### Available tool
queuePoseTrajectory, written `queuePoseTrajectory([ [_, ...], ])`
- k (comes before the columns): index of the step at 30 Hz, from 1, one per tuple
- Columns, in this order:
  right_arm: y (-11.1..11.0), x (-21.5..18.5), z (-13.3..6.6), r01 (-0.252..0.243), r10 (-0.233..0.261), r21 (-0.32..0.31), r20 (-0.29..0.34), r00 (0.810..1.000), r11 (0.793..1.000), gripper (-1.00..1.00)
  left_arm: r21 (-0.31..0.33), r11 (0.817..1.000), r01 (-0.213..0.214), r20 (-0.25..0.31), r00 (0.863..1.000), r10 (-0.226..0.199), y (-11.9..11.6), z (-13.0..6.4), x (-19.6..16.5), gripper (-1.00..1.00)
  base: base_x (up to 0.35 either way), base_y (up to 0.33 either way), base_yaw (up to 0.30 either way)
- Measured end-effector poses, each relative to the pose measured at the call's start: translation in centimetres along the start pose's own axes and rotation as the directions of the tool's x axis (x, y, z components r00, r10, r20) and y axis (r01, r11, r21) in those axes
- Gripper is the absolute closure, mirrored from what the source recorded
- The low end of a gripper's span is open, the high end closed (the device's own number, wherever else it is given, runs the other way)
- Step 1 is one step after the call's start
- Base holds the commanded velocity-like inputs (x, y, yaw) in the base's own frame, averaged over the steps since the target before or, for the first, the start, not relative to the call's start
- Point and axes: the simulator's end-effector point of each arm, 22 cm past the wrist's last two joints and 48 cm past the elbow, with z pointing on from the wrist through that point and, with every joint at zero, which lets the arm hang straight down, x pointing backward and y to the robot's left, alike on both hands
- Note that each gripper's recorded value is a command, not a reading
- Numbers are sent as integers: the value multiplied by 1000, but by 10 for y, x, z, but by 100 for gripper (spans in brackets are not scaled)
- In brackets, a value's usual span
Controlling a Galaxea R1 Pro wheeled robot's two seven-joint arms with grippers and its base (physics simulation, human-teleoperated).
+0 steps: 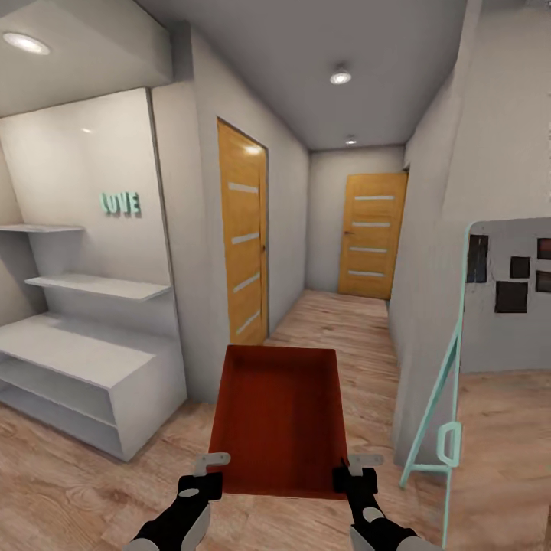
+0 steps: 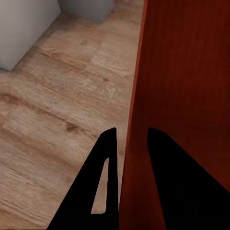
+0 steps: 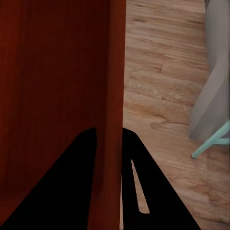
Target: Move the two storage containers from the living room to the garage. In the garage, place one container on the floor and stack the other container on top of it (either order is fine).
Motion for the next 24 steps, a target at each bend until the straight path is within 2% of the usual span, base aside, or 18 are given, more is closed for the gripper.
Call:
queuePoseTrajectory([
  [24, 0, -1, 0, 1, -1, 0, 1, 1000, 1000, 100, 0, 1000, 2, 1, 1000, -2, 0, 0, 0, 100, 315, 184, -242],
])
